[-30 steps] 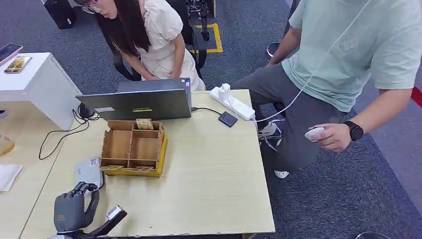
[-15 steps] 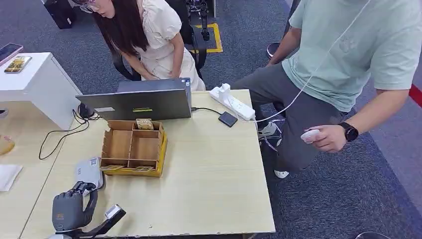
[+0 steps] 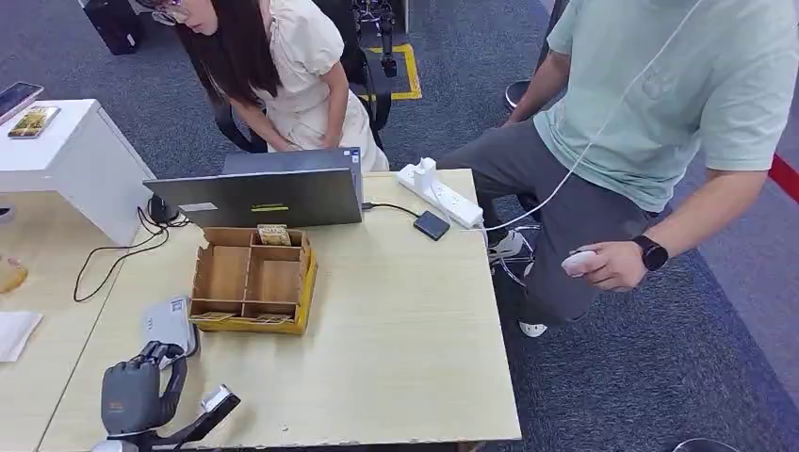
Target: Pass the card to the sensor for recognition and then transmit it.
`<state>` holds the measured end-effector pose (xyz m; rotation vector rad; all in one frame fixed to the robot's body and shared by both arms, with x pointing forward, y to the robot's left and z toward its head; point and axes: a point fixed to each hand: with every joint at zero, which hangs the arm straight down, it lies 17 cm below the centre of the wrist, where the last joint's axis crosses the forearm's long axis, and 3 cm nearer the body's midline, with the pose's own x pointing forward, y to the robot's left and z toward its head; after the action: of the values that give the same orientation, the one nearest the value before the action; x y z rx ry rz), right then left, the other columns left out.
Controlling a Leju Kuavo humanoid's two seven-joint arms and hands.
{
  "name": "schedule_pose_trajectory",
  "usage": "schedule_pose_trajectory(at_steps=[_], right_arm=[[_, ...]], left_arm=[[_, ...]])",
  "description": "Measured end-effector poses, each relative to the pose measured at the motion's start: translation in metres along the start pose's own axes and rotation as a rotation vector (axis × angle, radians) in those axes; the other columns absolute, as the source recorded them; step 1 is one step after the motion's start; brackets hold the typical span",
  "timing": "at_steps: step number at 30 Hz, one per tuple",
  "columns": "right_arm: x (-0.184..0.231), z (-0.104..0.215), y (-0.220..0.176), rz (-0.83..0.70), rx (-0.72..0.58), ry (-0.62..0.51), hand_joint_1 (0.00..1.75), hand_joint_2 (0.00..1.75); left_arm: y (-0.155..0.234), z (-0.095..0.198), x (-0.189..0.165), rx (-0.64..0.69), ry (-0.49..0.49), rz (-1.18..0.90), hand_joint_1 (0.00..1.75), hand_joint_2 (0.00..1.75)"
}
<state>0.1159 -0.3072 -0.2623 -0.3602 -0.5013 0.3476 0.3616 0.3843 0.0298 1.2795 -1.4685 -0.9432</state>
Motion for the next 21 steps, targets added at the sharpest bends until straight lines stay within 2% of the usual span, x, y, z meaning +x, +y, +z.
schedule_pose_trajectory(at_steps=[10,21], right_arm=[[0.002,0.0,0.002,0.004,0.007,-0.007,0.0,1.75],[0.002,0.0,0.001,0.005,0.004,-0.01,0.0,1.75]], left_arm=[[-0.017,0.002,0.004,-0.062,-0.012,-0.034,1.75,1.75],[-0.043,0.009,-0.006,-0.143,0.055,-0.044,1.75,1.75]])
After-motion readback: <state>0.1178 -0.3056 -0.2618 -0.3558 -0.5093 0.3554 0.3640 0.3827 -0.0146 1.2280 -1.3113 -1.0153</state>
